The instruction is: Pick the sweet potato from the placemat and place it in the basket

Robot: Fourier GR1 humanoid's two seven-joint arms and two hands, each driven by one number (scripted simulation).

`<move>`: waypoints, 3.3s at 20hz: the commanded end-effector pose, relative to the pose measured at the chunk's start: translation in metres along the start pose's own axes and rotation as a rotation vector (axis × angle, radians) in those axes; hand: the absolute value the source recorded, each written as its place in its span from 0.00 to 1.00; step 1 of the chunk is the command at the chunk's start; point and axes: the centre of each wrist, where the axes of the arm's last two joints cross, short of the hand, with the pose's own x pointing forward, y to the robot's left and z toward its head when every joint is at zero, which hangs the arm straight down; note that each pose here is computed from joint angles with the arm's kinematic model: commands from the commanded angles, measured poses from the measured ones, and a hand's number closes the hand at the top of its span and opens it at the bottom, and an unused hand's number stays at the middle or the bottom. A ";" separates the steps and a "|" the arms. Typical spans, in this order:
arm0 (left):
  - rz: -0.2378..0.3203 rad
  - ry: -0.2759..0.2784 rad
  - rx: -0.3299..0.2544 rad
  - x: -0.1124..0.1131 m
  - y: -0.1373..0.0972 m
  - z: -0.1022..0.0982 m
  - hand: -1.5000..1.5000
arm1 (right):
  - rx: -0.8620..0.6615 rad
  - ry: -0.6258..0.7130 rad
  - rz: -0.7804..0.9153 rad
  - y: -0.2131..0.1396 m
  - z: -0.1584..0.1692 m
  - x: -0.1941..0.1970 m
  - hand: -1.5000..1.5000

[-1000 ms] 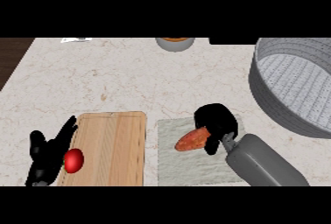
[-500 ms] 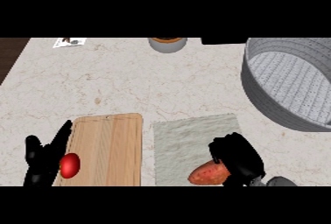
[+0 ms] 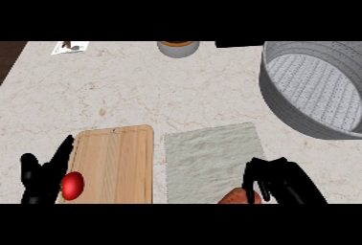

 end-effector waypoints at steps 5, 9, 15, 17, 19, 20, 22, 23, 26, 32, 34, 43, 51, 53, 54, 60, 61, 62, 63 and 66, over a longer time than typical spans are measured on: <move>0.010 0.093 -0.038 -0.011 -0.018 -0.006 0.50 | -0.273 -0.031 -0.182 -0.099 0.037 0.043 1.00; 0.006 0.104 -0.032 -0.010 -0.022 -0.009 0.50 | -0.381 0.042 -0.140 -0.141 0.043 0.043 1.00; -0.005 0.091 -0.059 -0.013 -0.012 -0.008 0.50 | -0.486 0.126 -0.198 -0.223 0.024 0.023 1.00; -0.001 0.086 -0.060 -0.012 -0.016 -0.012 0.50 | -0.498 0.148 -0.193 -0.245 0.018 0.022 1.00; -0.011 0.100 -0.067 -0.006 -0.022 -0.008 0.50 | -0.498 0.169 -0.180 -0.269 0.019 0.014 1.00; -0.024 0.101 -0.081 -0.003 -0.022 -0.019 0.50 | -0.486 0.171 -0.181 -0.281 0.015 0.008 1.00; -0.010 0.084 -0.089 -0.025 -0.029 -0.009 0.50 | -0.487 0.217 -0.164 -0.290 0.000 -0.003 1.00; -0.018 0.092 -0.072 -0.022 -0.022 -0.015 0.50 | -0.483 0.210 -0.149 -0.295 -0.003 -0.006 1.00; -0.018 0.082 -0.085 -0.025 -0.020 -0.013 0.50 | -0.463 0.238 -0.099 -0.291 -0.002 -0.035 1.00; -0.017 0.091 -0.091 -0.010 -0.017 -0.025 0.50 | -0.461 0.240 -0.101 -0.287 -0.044 -0.070 1.00; -0.033 0.081 -0.088 -0.001 -0.031 -0.017 0.50 | -0.466 0.244 -0.151 -0.286 -0.059 -0.076 1.00; -0.013 0.081 -0.097 -0.021 -0.013 -0.013 0.50 | -0.459 0.268 -0.384 -0.271 -0.059 -0.151 1.00; -0.016 0.089 -0.087 0.003 -0.020 -0.022 0.50 | -0.508 0.412 -0.157 -0.267 -0.065 -0.178 1.00; -0.017 0.083 -0.092 -0.008 -0.010 -0.021 0.50 | -0.550 0.417 -0.123 -0.273 -0.064 -0.180 1.00; -0.027 0.079 -0.090 -0.009 -0.020 -0.023 0.50 | -0.468 0.413 -0.077 -0.254 -0.055 -0.202 1.00; -0.022 0.080 -0.103 -0.007 -0.031 -0.020 0.50 | -0.489 0.356 -0.023 -0.289 -0.055 -0.207 0.00; -0.014 0.094 -0.092 -0.022 -0.013 -0.008 0.50 | -0.485 0.348 -0.025 -0.285 -0.049 -0.213 0.00; -0.045 0.080 -0.085 -0.012 -0.026 -0.015 0.50 | -0.484 0.349 -0.029 -0.291 -0.064 -0.200 0.00; -0.027 0.096 -0.092 -0.017 -0.016 -0.011 0.50 | -0.500 0.342 -0.046 -0.291 -0.052 -0.215 0.00; -0.022 0.088 -0.084 -0.018 -0.037 -0.018 0.50 | -0.554 0.328 -0.093 -0.307 -0.054 -0.208 0.00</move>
